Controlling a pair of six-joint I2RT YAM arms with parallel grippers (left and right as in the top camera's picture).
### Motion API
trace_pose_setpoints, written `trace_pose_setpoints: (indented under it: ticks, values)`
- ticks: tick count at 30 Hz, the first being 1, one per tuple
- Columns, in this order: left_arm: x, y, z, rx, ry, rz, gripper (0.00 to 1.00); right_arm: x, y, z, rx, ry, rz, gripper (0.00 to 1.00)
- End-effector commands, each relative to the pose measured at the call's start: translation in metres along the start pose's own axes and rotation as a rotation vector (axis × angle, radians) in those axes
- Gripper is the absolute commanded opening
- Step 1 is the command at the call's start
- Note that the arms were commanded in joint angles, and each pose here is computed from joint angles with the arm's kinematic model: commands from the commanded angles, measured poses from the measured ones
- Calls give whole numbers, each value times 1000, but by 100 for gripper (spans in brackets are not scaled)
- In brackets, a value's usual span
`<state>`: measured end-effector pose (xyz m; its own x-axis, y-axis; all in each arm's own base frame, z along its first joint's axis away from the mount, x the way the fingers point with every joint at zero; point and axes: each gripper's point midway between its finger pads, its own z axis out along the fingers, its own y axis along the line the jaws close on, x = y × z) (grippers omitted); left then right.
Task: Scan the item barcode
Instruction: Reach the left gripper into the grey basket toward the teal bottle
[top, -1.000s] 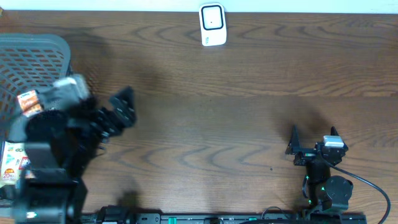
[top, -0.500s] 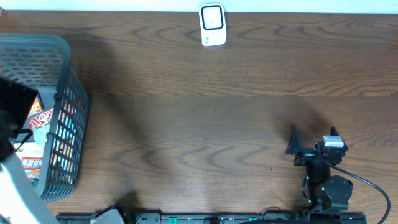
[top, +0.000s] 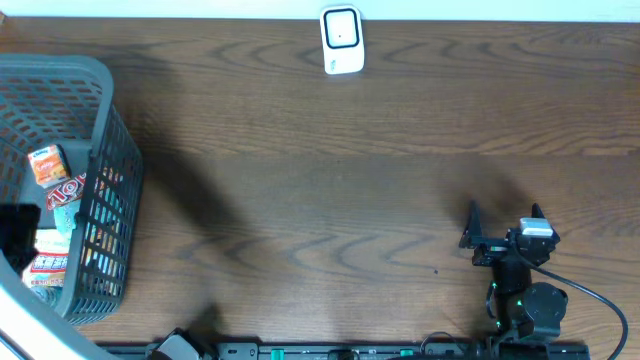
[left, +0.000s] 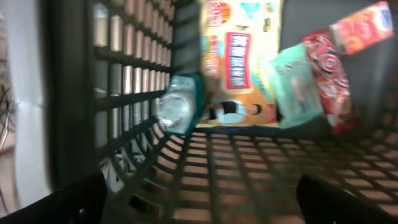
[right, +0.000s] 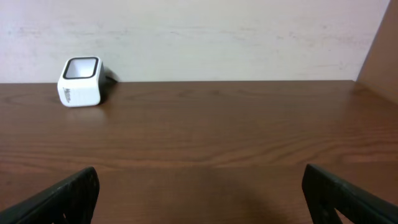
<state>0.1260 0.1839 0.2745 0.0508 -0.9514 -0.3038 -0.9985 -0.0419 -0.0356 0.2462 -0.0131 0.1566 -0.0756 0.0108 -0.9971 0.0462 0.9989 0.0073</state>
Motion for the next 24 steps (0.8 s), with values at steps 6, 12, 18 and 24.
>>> trace_pose_setpoints:
  ticks: [6,12,18,24]
  values:
    - [2,19,39,-82,37,5,98,1,2,0,-9,4,-15,99]
    - [-2,21,61,-104,54,-9,97,1,2,0,-9,3,-14,99]
    - [0,23,77,-133,86,-6,98,1,2,0,-9,4,-14,99]
    - [4,22,102,-163,121,-1,98,1,2,0,-9,4,-15,99]
